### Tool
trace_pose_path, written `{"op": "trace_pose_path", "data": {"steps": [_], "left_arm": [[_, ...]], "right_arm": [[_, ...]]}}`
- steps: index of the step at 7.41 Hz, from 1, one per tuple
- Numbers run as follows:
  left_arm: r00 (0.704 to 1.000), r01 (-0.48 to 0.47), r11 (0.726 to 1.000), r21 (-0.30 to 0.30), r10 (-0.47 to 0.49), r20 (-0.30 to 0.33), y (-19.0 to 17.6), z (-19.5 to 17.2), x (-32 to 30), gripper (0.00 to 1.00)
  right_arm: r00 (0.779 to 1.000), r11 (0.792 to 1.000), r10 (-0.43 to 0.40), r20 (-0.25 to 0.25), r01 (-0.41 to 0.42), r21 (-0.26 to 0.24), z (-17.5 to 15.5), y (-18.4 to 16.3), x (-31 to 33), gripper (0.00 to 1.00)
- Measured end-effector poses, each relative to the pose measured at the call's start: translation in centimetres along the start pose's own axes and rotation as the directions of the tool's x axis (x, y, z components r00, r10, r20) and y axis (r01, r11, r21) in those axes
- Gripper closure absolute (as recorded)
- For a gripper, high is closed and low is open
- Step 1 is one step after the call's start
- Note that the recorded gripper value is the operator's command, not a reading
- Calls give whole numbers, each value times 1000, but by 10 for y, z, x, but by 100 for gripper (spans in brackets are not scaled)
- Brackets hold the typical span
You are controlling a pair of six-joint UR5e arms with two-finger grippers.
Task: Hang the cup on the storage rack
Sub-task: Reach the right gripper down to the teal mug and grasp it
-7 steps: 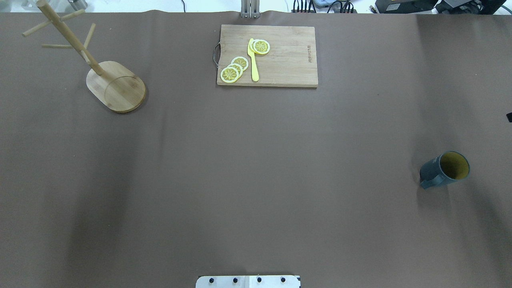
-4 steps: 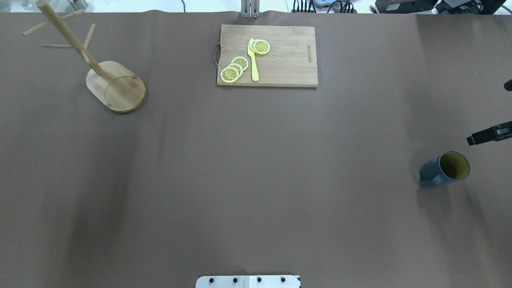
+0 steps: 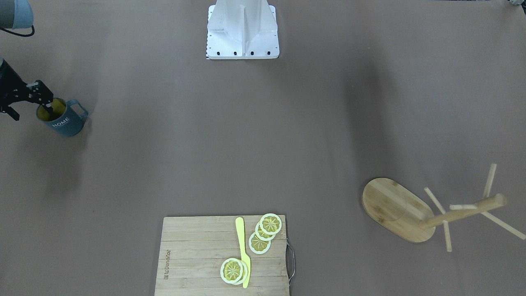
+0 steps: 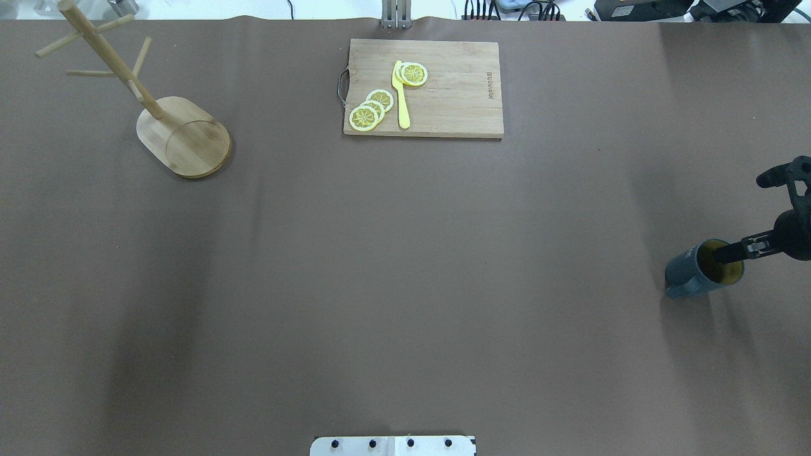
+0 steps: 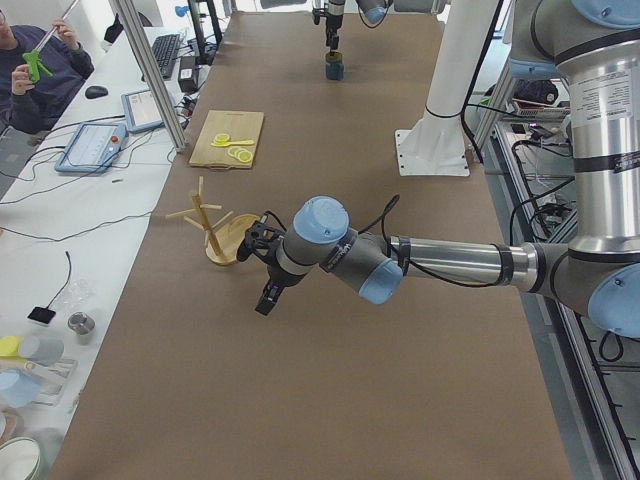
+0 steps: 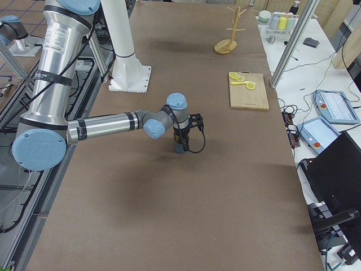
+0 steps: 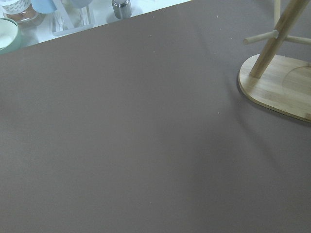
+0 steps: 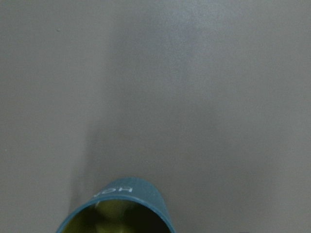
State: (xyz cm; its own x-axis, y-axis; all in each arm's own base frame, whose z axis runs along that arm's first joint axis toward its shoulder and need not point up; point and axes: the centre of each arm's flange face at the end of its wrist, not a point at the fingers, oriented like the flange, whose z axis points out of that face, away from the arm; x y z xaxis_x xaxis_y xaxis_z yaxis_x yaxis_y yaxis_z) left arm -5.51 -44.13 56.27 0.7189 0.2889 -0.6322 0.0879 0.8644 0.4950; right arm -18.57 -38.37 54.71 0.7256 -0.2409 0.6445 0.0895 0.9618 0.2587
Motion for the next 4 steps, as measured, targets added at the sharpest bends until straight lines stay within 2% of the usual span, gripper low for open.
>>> {"op": "trace_pose_path", "data": {"steps": [1,4], "left_arm": [[1000,1,1000,-1,-1,0,0,0,0,1],[1000,1,1000,-1,-1,2,1,1,-1,1]], "right_arm": [[1000,1000,-4,-5,4,-10,6,3,0,100],[1000,1000,-8,-1,8,-14,9,4,-2,100]]}}
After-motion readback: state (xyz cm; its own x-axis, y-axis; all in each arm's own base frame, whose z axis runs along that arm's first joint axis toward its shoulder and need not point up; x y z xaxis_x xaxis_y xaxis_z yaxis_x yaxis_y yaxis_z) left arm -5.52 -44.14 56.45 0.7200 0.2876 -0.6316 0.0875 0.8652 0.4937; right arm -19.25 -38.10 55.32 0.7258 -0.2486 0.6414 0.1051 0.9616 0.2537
